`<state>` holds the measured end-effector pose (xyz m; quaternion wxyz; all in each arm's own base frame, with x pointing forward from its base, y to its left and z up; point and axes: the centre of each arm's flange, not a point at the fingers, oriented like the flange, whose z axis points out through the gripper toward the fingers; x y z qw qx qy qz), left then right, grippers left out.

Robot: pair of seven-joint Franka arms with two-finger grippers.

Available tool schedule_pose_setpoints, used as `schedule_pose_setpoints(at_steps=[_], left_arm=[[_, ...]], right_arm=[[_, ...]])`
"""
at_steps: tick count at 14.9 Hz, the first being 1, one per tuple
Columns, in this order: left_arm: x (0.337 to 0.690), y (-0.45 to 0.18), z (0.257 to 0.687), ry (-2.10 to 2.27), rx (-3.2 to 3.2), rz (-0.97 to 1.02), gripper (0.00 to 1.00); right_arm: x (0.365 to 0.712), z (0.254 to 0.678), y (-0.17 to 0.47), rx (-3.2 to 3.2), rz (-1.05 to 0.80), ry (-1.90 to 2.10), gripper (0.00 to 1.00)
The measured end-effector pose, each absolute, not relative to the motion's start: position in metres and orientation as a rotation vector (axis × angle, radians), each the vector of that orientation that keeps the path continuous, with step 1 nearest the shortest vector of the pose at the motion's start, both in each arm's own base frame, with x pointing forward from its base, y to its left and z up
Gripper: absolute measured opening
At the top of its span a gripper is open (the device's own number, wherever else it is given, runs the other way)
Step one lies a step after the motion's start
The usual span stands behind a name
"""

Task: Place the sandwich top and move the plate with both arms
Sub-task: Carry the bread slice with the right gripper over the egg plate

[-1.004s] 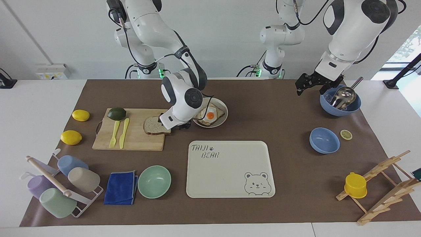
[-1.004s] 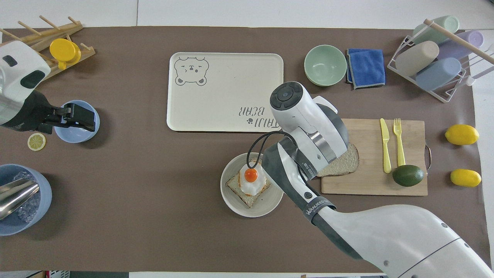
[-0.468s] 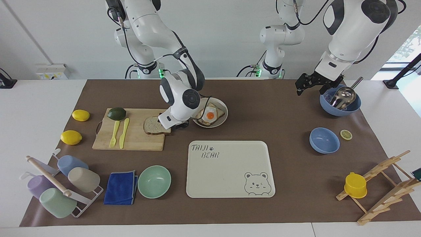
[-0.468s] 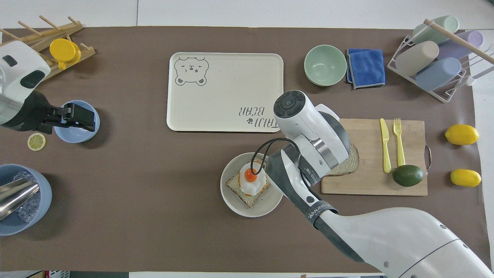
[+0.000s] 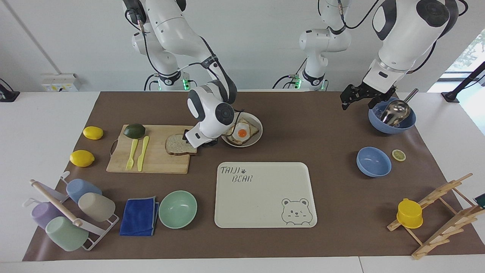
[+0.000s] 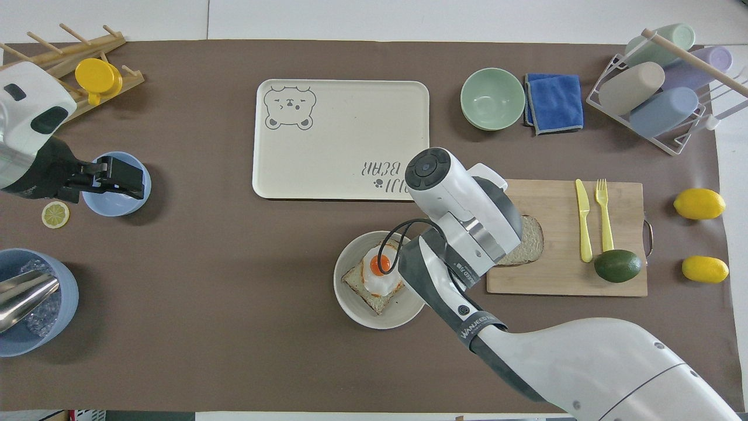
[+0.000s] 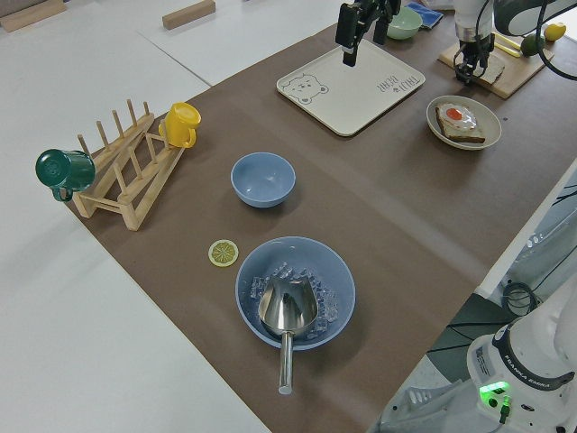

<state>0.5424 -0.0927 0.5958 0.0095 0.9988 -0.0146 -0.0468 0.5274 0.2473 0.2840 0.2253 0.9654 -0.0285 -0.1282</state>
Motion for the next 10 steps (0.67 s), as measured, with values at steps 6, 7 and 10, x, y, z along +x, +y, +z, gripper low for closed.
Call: schedule_pose_setpoints(at_steps=[6,7,10], left_arm=[[0.5424,-0.0927,0.5958,-0.046,3.119,-0.146,1.00],[0.5424,-0.0927,0.5958,-0.046,3.119,-0.146,1.00],[0.5424,-0.0927,0.5958,-0.046,3.119,-0.146,1.00]], right_arm=[[0.5222,0.2779,0.2427,2.632,-0.363,-0.052,0.68],[0.5217,0.2784,0.2419,2.625,-0.364,-0.037,0.63],[0.5205,0.2855,0.2439,2.623,-0.360,-0.011,0.32]])
